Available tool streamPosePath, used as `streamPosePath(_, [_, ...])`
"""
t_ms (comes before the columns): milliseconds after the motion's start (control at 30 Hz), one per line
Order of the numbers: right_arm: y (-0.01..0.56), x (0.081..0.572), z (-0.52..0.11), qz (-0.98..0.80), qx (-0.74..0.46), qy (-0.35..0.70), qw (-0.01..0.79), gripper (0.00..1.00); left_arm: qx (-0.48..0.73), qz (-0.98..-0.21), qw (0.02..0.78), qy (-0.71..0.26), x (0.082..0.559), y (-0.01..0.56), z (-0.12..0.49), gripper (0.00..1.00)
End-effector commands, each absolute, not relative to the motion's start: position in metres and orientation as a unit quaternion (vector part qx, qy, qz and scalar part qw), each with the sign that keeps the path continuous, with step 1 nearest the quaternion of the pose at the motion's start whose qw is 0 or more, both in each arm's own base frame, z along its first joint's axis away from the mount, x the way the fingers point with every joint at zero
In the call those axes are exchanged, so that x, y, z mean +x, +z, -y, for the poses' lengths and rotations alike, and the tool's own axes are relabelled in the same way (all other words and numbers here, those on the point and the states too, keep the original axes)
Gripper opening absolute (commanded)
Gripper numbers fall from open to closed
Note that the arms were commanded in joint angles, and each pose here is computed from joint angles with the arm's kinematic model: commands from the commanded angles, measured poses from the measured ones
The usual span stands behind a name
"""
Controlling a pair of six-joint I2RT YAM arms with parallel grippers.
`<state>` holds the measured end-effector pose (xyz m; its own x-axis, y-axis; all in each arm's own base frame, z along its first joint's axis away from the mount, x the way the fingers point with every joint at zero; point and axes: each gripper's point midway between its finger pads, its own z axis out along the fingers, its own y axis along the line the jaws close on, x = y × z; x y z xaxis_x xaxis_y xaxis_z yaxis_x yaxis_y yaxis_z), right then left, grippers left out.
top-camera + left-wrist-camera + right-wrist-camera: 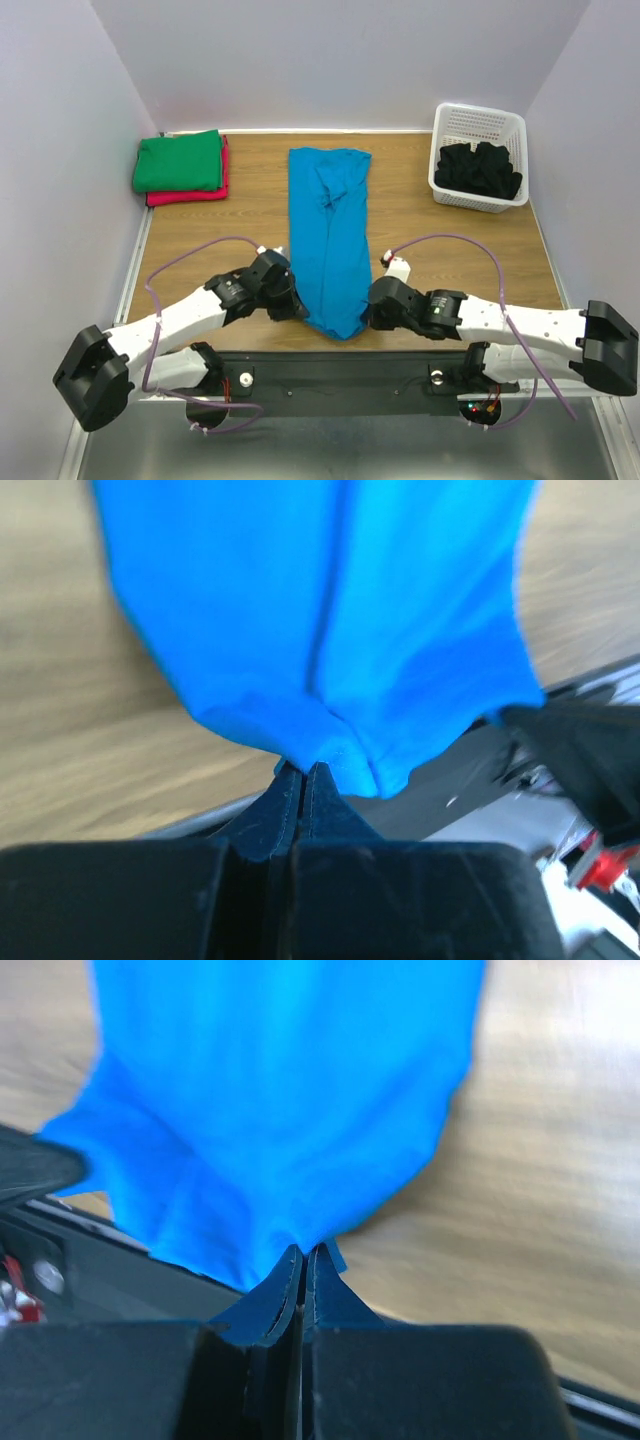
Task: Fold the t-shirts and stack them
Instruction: Fold the tshirt
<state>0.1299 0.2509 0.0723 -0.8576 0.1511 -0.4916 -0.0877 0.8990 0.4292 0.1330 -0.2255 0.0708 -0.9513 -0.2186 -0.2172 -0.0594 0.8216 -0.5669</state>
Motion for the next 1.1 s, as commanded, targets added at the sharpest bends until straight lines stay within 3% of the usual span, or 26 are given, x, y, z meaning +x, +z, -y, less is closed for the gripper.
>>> streamPosePath(0, [0.11,0.173,-0.259,-0.911,0.031,0.212,0.353,0.0,-0.072,-0.933,0.21,-0.285,0.175,0.103,0.239,0.0])
streamPosePath(200, [0.135,0.23,-0.253,-0.897,0.057,0.163,0.406,0.0,-0.112,-0.932,0.268,-0.219,0.217,0.118,0.223,0.0])
streamPosePath(433, [0.156,0.28,-0.251,-0.886,0.074,0.123,0.442,0.0,-0.138,-0.907,0.336,-0.214,0.269,0.154,0.213,0.0])
streamPosePath(667, [0.16,0.329,-0.248,-0.886,0.078,0.089,0.448,0.0,-0.156,-0.899,0.349,-0.214,0.323,0.155,0.197,0.0])
streamPosePath(1067, [0.132,0.382,-0.245,-0.897,0.079,0.048,0.431,0.0,-0.145,-0.91,0.336,-0.194,0.375,0.134,0.208,0.0])
